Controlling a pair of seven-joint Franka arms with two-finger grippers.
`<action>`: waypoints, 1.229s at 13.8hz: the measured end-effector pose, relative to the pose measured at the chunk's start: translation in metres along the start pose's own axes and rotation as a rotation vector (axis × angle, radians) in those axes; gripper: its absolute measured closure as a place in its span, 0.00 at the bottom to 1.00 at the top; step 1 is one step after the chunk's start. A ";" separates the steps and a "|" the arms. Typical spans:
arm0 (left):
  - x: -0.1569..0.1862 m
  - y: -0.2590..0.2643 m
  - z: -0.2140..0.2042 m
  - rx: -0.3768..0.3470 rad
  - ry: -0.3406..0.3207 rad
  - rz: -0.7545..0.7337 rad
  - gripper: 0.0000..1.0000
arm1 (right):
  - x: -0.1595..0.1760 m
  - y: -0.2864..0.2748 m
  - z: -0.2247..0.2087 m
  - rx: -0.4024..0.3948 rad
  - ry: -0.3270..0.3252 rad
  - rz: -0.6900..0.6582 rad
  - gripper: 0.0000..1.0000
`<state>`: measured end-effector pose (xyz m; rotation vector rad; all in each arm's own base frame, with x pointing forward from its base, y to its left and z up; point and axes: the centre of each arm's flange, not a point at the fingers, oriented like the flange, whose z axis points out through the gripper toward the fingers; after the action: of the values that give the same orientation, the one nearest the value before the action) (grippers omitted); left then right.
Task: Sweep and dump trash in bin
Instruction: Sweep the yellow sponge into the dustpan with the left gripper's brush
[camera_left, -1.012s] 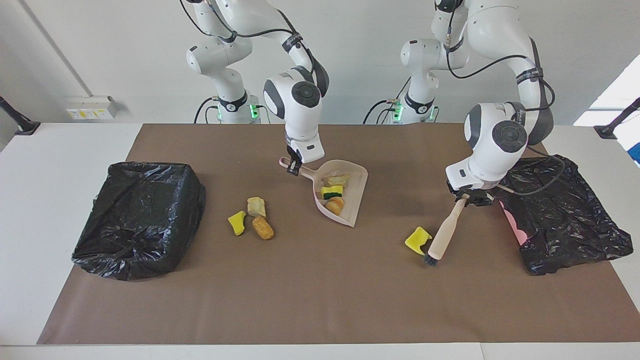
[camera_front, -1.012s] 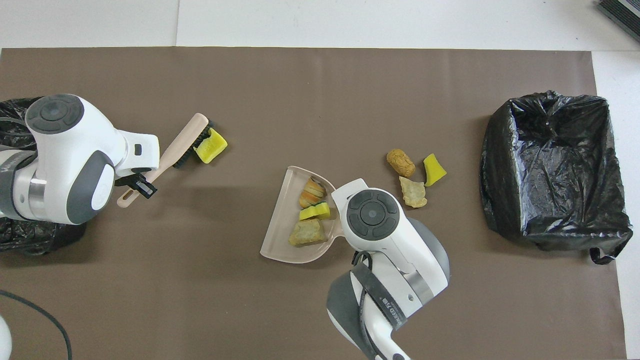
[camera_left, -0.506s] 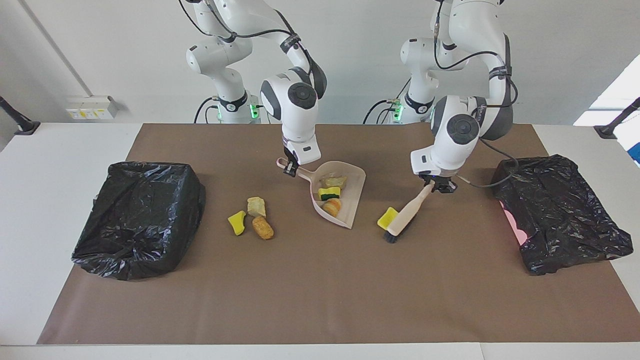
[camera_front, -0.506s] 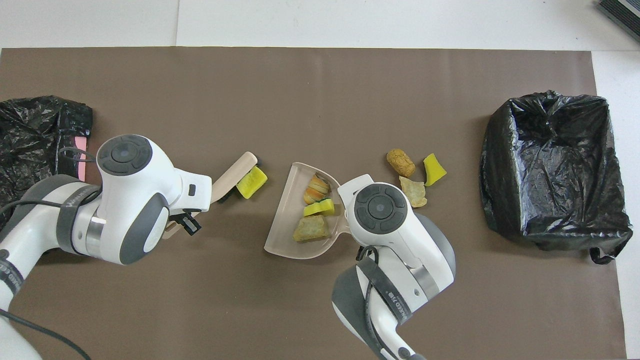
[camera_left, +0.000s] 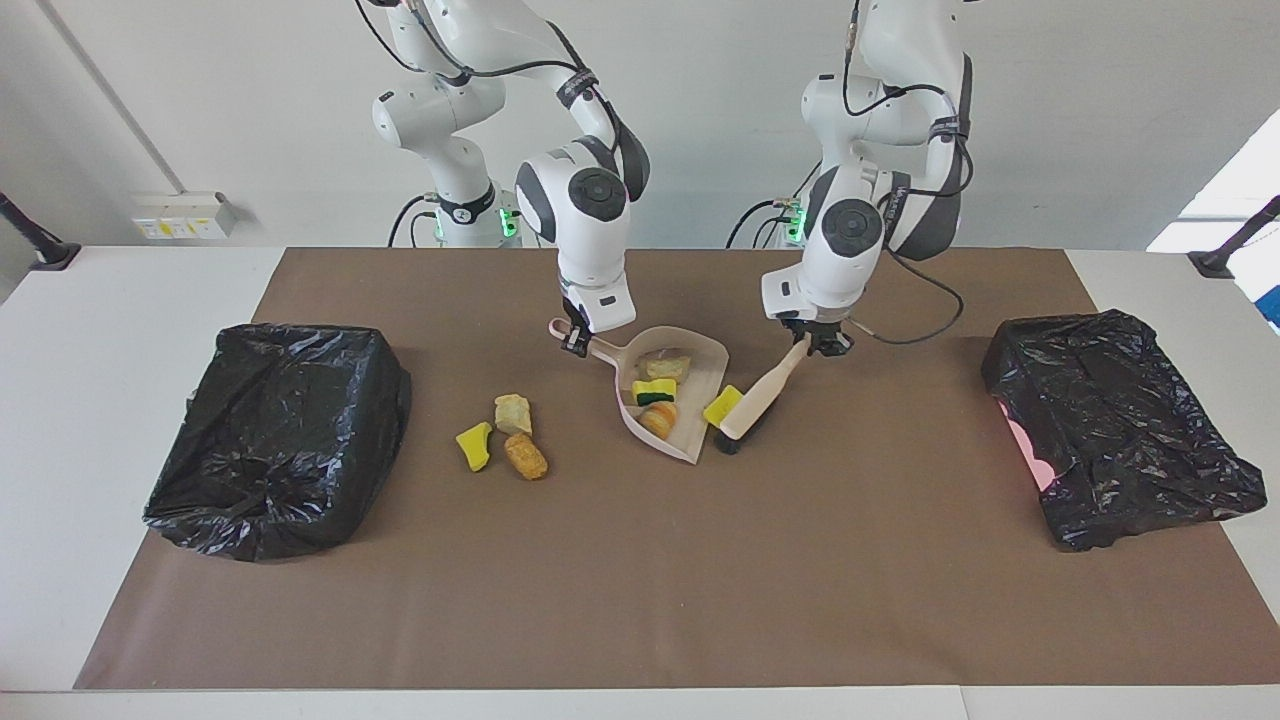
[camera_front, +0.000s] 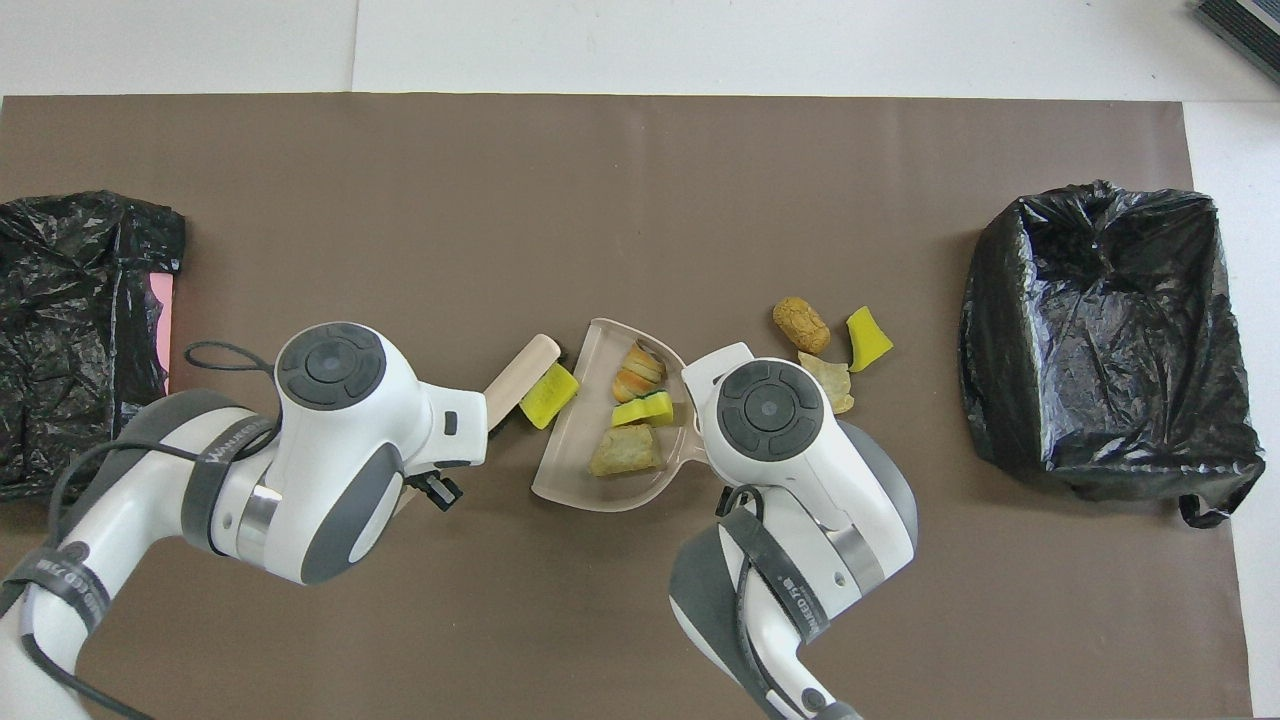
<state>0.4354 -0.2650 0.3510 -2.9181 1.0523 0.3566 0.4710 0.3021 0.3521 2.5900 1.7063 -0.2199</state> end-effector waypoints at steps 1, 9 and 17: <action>0.000 -0.002 0.000 -0.001 0.001 -0.016 0.74 | 0.002 -0.003 0.001 0.000 -0.002 0.006 0.69; -0.009 -0.045 -0.001 -0.024 0.004 -0.280 0.74 | -0.005 -0.005 -0.008 0.024 -0.032 0.003 0.69; -0.002 0.003 0.001 -0.012 -0.015 -0.241 0.74 | 0.002 0.003 -0.002 0.012 0.032 0.024 0.69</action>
<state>0.4317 -0.2664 0.3510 -3.0008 0.6862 0.3758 0.4747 0.3025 0.3533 2.6351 1.6884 -0.1904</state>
